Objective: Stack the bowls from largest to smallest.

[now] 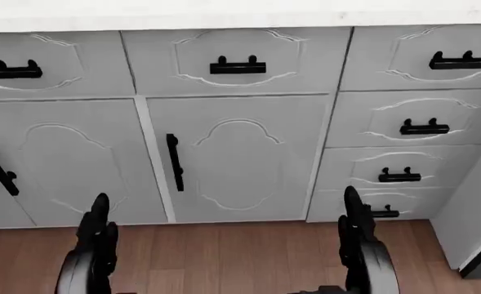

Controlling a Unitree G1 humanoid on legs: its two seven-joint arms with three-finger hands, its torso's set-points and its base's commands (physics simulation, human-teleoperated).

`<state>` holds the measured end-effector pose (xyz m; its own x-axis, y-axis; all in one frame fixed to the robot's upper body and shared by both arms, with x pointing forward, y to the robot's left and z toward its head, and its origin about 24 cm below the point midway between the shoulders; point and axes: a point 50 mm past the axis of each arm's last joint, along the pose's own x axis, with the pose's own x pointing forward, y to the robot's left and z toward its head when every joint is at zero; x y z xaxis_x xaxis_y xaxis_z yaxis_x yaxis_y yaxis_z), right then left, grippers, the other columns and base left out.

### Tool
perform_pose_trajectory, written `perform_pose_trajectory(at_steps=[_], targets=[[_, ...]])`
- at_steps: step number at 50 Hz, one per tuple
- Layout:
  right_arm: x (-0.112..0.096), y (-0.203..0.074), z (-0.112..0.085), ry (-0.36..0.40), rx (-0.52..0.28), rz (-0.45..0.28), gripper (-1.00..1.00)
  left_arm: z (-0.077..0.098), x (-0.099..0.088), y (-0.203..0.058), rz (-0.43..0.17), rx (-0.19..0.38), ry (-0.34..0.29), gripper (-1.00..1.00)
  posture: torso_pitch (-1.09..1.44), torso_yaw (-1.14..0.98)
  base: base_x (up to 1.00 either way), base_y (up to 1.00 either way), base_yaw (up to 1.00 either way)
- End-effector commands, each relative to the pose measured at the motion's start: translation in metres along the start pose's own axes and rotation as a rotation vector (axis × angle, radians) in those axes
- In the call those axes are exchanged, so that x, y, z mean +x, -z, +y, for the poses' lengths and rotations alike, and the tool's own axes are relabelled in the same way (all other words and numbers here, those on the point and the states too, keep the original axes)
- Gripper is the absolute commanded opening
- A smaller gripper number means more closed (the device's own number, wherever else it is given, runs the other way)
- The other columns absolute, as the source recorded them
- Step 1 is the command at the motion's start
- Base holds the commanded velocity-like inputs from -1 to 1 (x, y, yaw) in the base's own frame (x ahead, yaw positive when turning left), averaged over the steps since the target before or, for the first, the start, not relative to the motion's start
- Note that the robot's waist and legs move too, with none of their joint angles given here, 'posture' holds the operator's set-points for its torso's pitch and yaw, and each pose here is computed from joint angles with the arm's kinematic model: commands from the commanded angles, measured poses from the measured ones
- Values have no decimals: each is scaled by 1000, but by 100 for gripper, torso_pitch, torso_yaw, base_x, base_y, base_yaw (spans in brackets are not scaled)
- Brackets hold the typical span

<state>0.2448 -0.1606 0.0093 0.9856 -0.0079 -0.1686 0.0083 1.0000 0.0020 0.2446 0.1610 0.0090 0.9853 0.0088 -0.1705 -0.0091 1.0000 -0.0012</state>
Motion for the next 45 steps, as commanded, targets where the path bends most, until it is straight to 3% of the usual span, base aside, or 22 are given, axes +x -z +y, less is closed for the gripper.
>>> perform_pose_trajectory(at_steps=[1,7,12,18,21,27,45], targets=[[6,-31,1,-12,2,-176,100,-4,5,-43,-185,-3,15,100,0,0,0,0,0],[4,-40,0,-16,-7,-198,100,-5,3,-46,-185,1,18,100,0,0,0,0,0],[5,-61,2,-22,-25,-221,100,-3,7,-67,-214,11,9,100,0,0,0,0,0],[-4,-113,1,-27,-22,-294,100,2,-3,-120,-280,23,6,100,0,0,0,0,0],[-11,-137,0,-26,-24,-334,100,6,-14,-159,-335,22,1,100,0,0,0,0,0],[-24,-176,7,-61,-21,-394,100,14,-17,-194,-379,17,-11,100,0,0,0,0,63],[-37,-207,10,-76,-41,-449,100,20,-31,-219,-412,33,-22,100,0,0,8,6,80]])
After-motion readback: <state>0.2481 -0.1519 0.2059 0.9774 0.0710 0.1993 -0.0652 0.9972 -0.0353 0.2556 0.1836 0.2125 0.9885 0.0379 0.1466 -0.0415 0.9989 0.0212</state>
